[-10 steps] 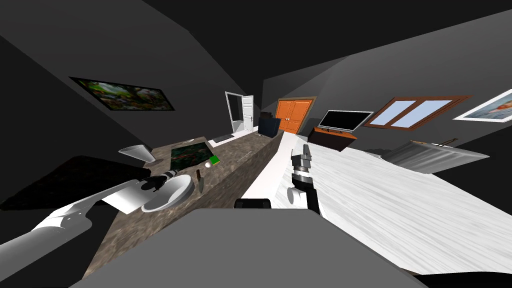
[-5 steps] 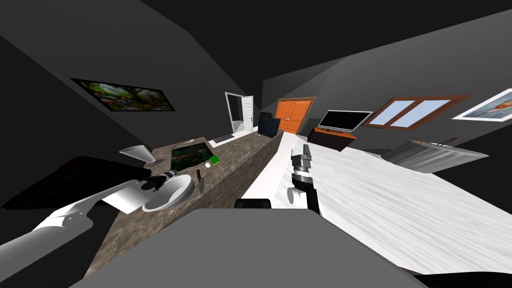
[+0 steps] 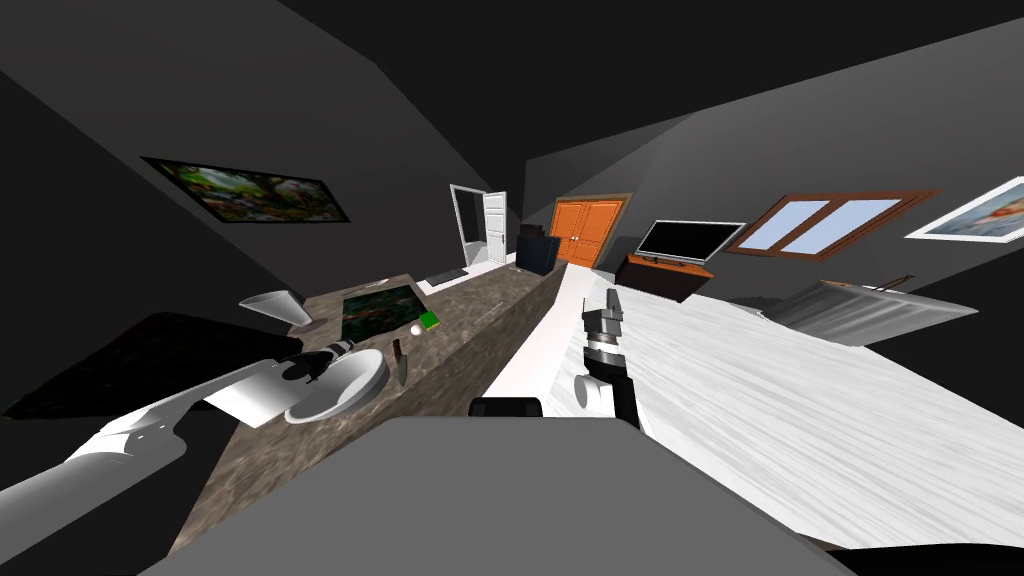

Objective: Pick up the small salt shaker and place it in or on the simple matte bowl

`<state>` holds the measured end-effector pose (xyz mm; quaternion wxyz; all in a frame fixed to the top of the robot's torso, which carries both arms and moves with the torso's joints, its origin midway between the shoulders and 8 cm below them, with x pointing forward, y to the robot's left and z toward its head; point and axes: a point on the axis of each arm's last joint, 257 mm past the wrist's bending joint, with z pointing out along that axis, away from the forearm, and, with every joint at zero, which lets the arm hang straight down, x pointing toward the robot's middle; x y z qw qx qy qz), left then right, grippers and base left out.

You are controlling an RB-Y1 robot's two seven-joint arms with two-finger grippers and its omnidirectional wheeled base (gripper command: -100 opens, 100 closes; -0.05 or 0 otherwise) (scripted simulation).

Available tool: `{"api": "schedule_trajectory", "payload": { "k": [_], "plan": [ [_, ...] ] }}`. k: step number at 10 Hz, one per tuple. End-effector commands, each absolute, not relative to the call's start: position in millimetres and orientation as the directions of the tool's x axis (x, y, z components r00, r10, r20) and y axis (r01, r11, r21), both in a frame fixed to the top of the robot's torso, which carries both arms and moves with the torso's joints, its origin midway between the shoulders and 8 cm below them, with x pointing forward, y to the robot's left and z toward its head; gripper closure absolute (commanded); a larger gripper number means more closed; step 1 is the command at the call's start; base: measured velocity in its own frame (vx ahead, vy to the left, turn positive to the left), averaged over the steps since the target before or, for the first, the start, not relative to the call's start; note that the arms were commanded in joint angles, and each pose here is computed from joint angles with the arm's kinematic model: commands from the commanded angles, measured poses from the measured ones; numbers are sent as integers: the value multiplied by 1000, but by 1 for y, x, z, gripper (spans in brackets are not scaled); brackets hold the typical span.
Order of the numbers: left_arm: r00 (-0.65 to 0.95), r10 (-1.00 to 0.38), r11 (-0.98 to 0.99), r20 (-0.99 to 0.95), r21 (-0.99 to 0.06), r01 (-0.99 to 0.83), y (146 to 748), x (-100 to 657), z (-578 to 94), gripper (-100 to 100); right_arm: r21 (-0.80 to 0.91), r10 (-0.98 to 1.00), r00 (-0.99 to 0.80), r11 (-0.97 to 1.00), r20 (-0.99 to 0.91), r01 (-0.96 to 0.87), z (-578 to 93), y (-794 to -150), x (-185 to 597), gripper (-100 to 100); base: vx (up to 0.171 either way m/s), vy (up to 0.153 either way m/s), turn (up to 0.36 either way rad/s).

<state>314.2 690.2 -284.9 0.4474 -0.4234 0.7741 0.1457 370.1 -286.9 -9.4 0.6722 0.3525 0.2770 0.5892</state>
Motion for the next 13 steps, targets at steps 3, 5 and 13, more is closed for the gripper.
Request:
{"api": "schedule_trajectory", "payload": {
  "k": [3, 5, 13],
  "plan": [
    [-225, -497, 628, -838, -168, -760, 700, 333, -269, 100, 800, 987, 152, 57, 43, -597, -9, -287, 370, 0, -36, -39, 6],
    [-213, -479, 645, -852, -177, -744, 706, 344, -259, 100, 800, 987, 152, 57, 43, -597, -9, -287, 370, 0, -39, -44, 10],
    [-130, -386, 720, -913, -210, -661, 738, 392, -206, 100, 800, 987, 152, 57, 43, -597, -9, -287, 370, 0, -55, -61, 9]
  ]
}}
